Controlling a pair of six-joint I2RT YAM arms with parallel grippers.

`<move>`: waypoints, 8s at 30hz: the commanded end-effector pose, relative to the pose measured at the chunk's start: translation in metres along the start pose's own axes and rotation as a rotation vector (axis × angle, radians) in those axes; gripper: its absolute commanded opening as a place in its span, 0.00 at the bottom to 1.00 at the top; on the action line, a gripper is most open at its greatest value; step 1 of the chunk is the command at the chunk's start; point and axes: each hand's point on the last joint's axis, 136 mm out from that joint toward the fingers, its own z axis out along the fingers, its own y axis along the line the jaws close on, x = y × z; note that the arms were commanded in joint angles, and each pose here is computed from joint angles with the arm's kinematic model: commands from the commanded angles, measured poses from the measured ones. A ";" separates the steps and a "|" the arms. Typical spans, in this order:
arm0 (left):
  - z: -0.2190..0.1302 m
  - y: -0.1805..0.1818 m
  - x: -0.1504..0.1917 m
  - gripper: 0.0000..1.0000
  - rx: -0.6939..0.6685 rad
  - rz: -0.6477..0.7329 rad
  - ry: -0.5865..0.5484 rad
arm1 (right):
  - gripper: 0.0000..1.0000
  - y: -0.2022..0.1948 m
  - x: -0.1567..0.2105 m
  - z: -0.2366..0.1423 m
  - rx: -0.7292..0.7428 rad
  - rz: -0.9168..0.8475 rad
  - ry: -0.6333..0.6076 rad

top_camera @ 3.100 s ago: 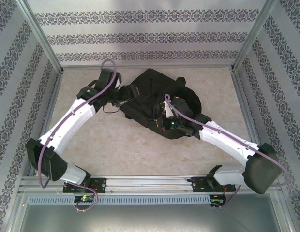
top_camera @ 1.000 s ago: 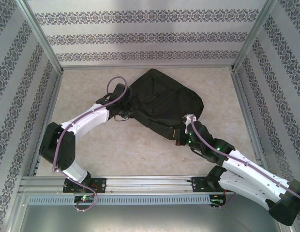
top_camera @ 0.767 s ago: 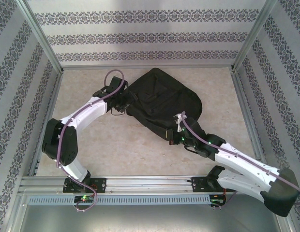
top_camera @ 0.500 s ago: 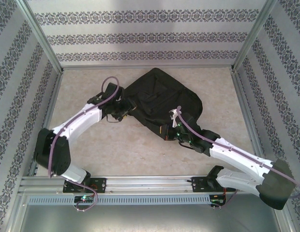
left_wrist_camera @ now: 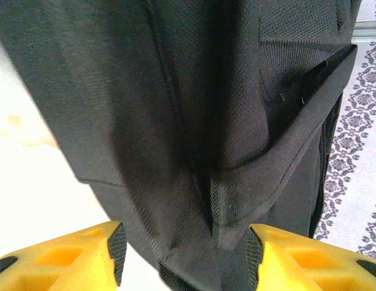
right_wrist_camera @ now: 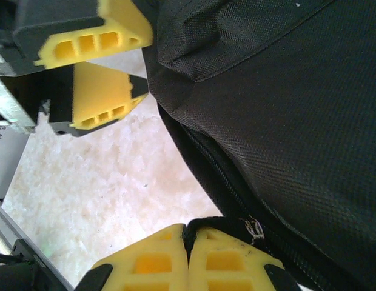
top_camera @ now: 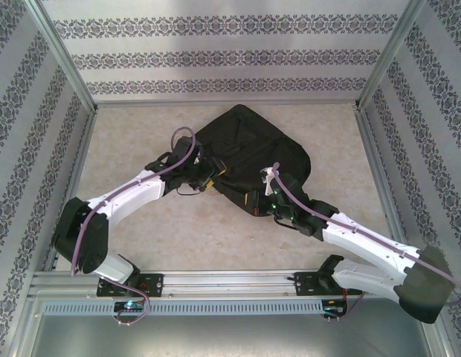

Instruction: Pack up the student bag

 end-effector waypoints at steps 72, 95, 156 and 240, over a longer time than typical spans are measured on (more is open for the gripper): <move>-0.065 0.027 -0.021 0.49 -0.126 0.120 0.074 | 0.00 0.027 -0.010 0.029 0.005 0.059 0.194; -0.024 0.046 -0.019 0.37 -0.209 0.092 0.082 | 0.00 0.027 -0.003 0.029 -0.008 0.067 0.205; -0.084 0.050 -0.041 0.45 -0.105 -0.019 -0.023 | 0.00 0.100 -0.012 0.063 -0.146 -0.082 0.356; -0.082 0.071 -0.040 0.36 -0.295 -0.127 0.122 | 0.00 0.141 -0.024 0.111 -0.237 -0.064 0.426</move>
